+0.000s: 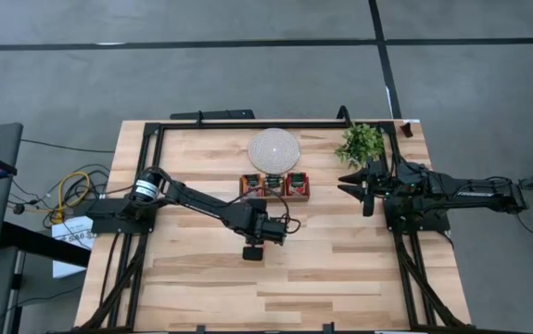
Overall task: Pick & Place Tea
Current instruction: Put the orange tea bag into the left slot of the wooden organizer
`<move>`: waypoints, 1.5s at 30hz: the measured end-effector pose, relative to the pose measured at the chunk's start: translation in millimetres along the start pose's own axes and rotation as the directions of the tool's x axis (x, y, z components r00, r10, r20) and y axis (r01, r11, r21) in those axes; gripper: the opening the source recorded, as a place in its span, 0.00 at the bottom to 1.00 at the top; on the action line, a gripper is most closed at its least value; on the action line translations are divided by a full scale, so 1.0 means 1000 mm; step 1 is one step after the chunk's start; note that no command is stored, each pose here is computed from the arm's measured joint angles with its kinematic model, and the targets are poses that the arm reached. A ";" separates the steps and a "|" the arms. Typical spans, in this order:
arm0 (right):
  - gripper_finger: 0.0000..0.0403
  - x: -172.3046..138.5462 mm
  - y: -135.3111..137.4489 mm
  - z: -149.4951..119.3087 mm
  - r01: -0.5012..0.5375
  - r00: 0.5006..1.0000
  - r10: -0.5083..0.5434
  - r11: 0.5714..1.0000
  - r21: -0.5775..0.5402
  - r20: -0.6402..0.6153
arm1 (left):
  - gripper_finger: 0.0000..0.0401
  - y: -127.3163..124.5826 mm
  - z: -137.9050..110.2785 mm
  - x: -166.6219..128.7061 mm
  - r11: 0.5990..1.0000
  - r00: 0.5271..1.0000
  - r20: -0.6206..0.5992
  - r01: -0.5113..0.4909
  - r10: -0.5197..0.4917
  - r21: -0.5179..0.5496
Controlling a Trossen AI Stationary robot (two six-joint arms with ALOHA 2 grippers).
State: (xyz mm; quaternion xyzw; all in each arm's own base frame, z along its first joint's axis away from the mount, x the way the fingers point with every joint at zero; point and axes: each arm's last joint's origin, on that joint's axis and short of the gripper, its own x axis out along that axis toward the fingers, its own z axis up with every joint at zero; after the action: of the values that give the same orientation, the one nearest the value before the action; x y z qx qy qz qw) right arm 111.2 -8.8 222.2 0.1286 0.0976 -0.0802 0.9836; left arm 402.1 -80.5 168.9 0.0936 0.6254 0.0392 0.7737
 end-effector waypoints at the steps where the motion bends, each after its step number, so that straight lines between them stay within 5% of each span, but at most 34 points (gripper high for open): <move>1: 0.29 0.000 0.000 0.000 0.000 1.000 0.000 1.000 0.000 0.000 | 0.25 0.001 0.000 0.000 1.000 1.000 0.001 0.009 -0.009 -0.003; 5: 0.29 0.000 0.000 0.000 0.000 1.000 0.000 1.000 0.000 0.000 | 0.25 0.002 0.002 0.001 0.996 0.997 0.006 0.083 -0.083 0.018; 16: 0.29 0.000 0.000 0.000 0.000 1.000 0.000 1.000 -0.001 -0.001 | 0.25 0.023 0.005 0.005 0.996 0.996 0.015 0.089 -0.089 0.001; 31: 0.29 0.000 0.000 -0.001 0.002 1.000 -0.002 1.000 -0.008 -0.007 | 0.24 0.016 0.001 0.027 0.991 0.991 -0.025 0.130 -0.129 0.022; 45: 0.29 0.000 0.000 -0.001 0.002 1.000 -0.002 1.000 -0.008 -0.008 | 0.02 0.015 -0.006 0.030 0.990 0.989 -0.042 0.141 -0.141 -0.017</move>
State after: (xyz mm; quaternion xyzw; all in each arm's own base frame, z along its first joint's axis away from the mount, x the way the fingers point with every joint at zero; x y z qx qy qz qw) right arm 111.1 -8.8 221.4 0.1250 0.1019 -0.0805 0.9836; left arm 403.7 -60.2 142.1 0.0430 0.6466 -0.0093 0.7616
